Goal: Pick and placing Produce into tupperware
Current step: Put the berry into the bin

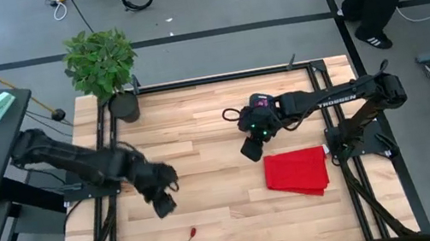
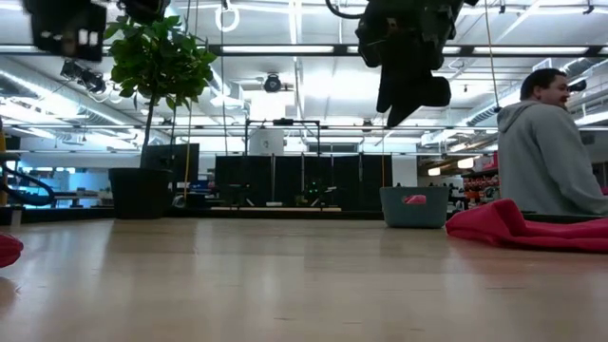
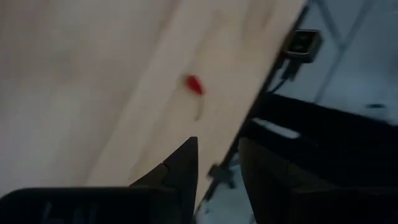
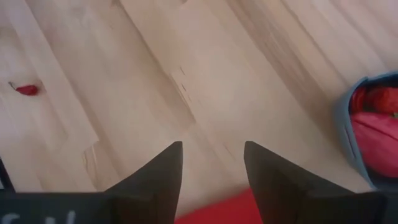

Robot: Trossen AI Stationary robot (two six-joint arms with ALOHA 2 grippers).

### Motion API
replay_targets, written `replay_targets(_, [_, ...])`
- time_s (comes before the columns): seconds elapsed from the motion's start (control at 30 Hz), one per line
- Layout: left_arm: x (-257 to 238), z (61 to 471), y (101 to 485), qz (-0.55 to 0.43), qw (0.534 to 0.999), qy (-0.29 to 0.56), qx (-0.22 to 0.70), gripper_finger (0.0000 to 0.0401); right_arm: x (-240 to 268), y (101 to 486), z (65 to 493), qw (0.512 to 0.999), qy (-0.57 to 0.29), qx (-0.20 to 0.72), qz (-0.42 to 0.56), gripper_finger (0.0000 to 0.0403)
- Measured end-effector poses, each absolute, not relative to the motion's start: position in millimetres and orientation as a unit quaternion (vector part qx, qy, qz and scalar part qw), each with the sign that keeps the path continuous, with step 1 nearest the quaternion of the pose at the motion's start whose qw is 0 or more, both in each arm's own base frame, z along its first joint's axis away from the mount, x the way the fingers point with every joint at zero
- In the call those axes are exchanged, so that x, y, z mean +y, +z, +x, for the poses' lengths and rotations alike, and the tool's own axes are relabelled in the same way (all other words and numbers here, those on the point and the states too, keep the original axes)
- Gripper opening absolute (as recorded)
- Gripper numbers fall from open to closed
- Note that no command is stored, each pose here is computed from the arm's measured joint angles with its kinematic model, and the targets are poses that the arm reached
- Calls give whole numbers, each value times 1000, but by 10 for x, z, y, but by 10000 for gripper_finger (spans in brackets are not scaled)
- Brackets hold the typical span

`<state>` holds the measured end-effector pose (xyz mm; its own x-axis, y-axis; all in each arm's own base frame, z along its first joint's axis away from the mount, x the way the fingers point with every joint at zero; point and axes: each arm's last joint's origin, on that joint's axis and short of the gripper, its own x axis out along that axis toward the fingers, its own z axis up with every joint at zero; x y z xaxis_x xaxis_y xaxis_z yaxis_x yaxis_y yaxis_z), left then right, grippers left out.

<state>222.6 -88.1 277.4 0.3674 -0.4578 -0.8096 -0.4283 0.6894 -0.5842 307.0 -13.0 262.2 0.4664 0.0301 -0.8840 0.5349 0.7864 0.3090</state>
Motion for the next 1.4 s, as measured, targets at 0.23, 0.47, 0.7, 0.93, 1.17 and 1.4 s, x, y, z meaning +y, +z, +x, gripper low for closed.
replay_targets(0.23, [-1197,2159,2186,-467,698,-34,541,134,-133,2622,3070,798,-176,486,310,181])
replay_targets(0.47, [-1335,2060,1758,-442,669,14,598,135,-157,2623,3070,802,-215,471,298,180])
replay_targets(0.7, [-1380,2169,1501,-398,686,21,609,135,-170,2626,3073,801,-240,459,300,180])
replay_targets(0.93, [-1567,2334,1408,-460,685,-3,564,120,-170,2626,3074,799,-244,456,308,180])
replay_targets(1.17, [-1659,2277,1371,-475,676,28,562,94,-170,2625,3075,799,-244,456,308,180])
replay_targets(1.4, [-1661,2332,1350,-480,696,37,532,99,-170,2625,3075,799,-243,456,308,180])
